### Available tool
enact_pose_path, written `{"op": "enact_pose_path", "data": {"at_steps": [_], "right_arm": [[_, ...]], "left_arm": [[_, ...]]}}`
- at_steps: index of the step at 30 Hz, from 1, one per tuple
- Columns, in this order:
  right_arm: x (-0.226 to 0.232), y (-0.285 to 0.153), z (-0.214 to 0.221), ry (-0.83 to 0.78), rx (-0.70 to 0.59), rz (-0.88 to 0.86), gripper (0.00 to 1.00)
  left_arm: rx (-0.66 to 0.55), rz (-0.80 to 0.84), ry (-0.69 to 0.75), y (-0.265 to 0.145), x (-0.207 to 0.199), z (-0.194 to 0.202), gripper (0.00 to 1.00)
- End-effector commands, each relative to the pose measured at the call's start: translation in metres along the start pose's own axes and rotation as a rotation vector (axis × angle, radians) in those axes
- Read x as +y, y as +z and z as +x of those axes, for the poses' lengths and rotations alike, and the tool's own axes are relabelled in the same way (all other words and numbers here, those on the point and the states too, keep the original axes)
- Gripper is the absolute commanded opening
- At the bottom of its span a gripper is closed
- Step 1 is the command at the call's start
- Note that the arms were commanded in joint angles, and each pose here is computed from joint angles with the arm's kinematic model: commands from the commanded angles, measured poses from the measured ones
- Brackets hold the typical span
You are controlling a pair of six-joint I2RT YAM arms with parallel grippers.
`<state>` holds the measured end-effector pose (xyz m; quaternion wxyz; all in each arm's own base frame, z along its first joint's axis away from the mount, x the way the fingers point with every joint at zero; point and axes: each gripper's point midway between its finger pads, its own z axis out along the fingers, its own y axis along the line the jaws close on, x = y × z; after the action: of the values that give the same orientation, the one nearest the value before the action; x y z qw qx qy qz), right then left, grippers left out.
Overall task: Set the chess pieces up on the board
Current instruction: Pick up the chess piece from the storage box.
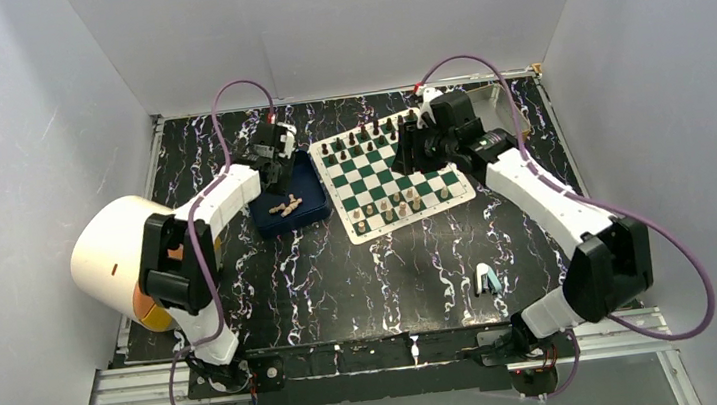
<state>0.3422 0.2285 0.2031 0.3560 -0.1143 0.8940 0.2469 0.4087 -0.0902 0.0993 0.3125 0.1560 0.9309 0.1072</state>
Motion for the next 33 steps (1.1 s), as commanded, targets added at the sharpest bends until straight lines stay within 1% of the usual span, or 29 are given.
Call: {"op": "enact_pose_path", "data": {"at_steps": [1,4,11,23,33], "right_arm": [[0.02,-0.027,-0.027,-0.03,-0.152,-0.073,0.59],[0.022,-0.035,-0.03,-0.038,-0.186,-0.085,0.59],[0.03,-0.049,-0.035,-0.049,-0.239,-0.119,0.59],[0.028,-0.049,-0.034,-0.047,-0.239,-0.111,0.59],[0.024,-0.044,-0.028,-0.051,-0.226,-0.099,0.59]], "left_arm": [[-0.036,-0.061,-0.002,0.005,0.021,-0.025,0.38],[-0.019,-0.061,0.006,0.019,0.02,-0.024,0.35],[0.011,-0.097,0.003,0.04,0.032,-0.021,0.28],[0.059,-0.088,0.0,0.059,0.038,-0.01,0.27],[0.085,-0.081,0.0,0.076,0.035,-0.004,0.25]]}}
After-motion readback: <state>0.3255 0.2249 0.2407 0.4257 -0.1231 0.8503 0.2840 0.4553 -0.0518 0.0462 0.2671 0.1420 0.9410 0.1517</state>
